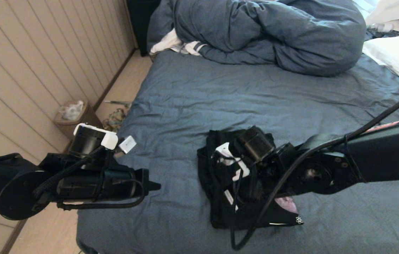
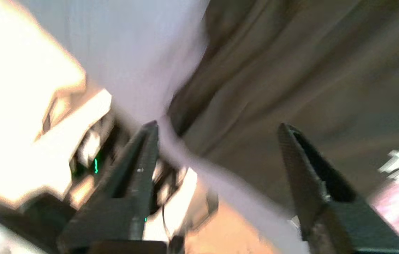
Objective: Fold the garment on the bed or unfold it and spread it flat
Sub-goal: Fold the black T-shirt
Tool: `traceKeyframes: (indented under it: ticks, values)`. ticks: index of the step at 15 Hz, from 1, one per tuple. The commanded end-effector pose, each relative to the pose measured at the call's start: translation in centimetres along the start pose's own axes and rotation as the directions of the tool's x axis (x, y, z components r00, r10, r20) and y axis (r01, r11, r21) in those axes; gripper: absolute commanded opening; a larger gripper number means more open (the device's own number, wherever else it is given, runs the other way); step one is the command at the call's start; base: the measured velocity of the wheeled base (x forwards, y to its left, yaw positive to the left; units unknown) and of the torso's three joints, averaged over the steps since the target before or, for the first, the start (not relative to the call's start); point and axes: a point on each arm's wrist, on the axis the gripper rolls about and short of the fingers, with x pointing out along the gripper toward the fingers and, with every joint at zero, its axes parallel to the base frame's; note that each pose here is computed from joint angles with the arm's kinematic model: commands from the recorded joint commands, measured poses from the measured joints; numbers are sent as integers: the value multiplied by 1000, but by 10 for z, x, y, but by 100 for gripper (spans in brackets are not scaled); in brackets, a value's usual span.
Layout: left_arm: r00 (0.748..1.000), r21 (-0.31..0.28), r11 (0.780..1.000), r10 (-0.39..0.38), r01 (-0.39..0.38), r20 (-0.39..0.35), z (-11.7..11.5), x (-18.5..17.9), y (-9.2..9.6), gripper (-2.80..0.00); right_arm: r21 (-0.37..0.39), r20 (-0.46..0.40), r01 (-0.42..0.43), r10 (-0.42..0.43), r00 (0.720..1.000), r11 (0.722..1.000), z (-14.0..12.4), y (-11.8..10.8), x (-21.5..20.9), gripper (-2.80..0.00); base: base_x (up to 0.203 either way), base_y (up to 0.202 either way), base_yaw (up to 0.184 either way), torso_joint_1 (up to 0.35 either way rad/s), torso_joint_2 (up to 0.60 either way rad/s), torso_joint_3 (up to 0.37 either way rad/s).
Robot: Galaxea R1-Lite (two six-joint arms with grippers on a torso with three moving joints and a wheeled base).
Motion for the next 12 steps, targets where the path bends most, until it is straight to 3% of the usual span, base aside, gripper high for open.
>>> traceKeyframes:
  ticks: [1, 5, 9, 12]
  values:
    - [1000, -3, 1000, -5, 5, 7, 1, -2, -1, -280, 54, 89, 40, -45, 995, 998, 24, -20, -10, -280, 0, 0, 0, 0, 0, 0]
    - [1000, -6, 1000, -1, 1, 11, 0, -1, 0, -280, 135, 149, 128, -148, 978, 983, 67, -56, 24, -280, 0, 0, 0, 0, 0, 0]
    - [1000, -5, 1000, -3, 3, 13, 0, -2, 0, -280, 173, 117, 270, -292, 949, 947, 83, -69, 71, -280, 0, 0, 0, 0, 0, 0]
    - [1000, -5, 1000, -3, 3, 14, 0, -2, 0, -280, 257, 142, 287, -330, 933, 923, 93, -85, 78, -280, 0, 0, 0, 0, 0, 0]
